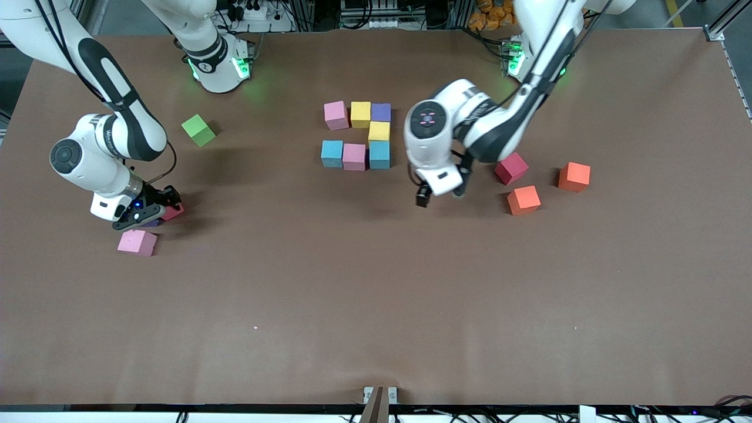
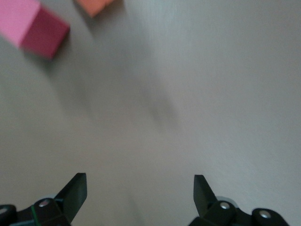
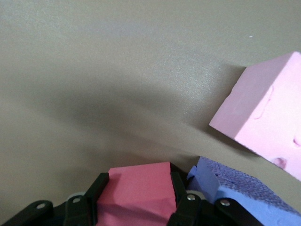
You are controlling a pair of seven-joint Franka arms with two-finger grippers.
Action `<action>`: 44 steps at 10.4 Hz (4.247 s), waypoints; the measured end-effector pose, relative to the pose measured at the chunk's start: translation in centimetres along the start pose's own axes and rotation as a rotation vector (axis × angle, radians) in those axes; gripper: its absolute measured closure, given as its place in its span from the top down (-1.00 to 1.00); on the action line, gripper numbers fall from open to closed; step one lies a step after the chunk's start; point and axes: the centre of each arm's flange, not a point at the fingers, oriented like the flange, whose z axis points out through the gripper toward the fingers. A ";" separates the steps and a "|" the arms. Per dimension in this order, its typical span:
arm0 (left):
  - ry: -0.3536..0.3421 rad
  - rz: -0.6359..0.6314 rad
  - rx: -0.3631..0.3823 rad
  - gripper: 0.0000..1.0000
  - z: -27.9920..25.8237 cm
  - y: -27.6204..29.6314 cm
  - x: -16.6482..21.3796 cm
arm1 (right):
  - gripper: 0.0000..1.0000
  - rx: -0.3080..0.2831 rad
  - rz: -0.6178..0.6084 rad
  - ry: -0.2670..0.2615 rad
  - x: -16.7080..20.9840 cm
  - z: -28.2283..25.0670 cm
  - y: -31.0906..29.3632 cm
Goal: Form number 2 with 11 blocks
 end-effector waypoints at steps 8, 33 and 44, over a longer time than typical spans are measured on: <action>-0.035 0.538 0.063 1.00 3.2 -2.3 15.1 | 0.16 0.057 0.274 0.062 8.7 -2.0 -14.4; -0.024 0.934 -0.051 0.18 10.1 -5.7 20.8 | 0.16 -0.012 0.638 -0.034 15.0 -3.1 -45.0; -0.116 0.829 -0.108 0.15 4.8 -0.1 4.4 | 0.16 -0.063 0.537 0.056 13.2 -1.1 -48.9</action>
